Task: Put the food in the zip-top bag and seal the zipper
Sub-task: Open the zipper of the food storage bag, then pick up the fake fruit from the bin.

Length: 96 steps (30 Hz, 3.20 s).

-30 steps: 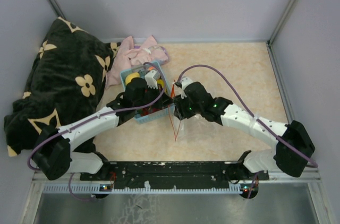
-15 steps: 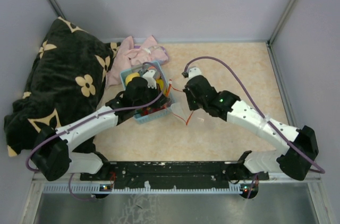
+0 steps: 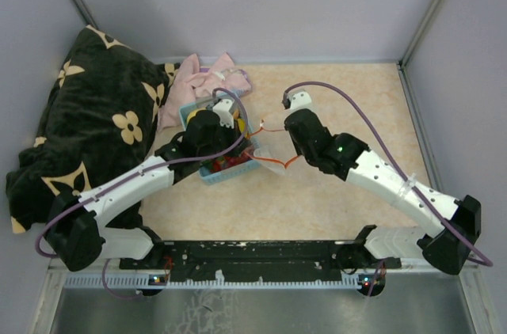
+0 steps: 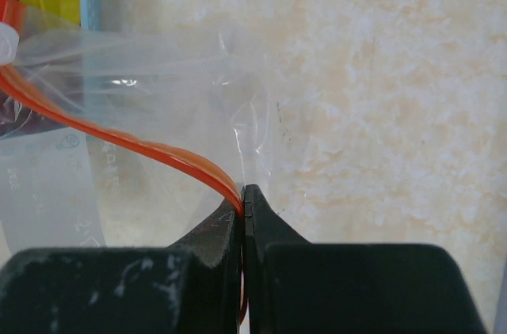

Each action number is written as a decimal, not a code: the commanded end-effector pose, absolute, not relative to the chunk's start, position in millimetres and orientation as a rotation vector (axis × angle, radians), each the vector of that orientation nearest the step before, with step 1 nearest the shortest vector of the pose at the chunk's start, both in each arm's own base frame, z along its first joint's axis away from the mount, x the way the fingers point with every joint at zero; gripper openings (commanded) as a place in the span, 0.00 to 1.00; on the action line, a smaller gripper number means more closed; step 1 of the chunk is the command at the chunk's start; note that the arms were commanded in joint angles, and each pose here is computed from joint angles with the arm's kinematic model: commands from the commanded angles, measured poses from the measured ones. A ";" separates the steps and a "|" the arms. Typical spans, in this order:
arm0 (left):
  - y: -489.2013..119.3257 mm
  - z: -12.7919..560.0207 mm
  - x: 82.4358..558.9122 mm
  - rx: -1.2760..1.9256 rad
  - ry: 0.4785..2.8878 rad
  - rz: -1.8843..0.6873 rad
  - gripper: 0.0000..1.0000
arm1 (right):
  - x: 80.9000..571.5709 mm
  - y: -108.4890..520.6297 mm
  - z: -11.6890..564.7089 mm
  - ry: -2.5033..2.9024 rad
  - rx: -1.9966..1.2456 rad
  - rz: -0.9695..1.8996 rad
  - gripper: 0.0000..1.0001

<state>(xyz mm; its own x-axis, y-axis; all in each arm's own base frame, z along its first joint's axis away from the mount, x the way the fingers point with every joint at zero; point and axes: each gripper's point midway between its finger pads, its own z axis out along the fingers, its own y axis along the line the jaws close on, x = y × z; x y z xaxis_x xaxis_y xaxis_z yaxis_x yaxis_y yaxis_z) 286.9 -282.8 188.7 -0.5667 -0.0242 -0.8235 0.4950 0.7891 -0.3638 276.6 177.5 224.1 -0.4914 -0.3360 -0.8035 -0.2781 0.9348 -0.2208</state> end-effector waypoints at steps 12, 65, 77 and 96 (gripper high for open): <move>-301.8 245.2 281.9 0.322 1.857 -0.936 0.40 | 306.6 215.4 275.9 1.783 -0.579 0.021 0.00; -320.1 224.5 286.2 0.376 1.918 -1.043 0.71 | 311.6 171.3 230.6 1.980 -0.225 -0.103 0.00; -271.8 223.7 308.8 0.240 1.945 -0.900 0.80 | 316.8 173.4 225.7 1.996 -0.184 -0.135 0.00; -259.3 164.1 377.7 0.136 2.124 -0.700 0.77 | 318.0 172.7 224.0 1.987 -0.196 -0.148 0.00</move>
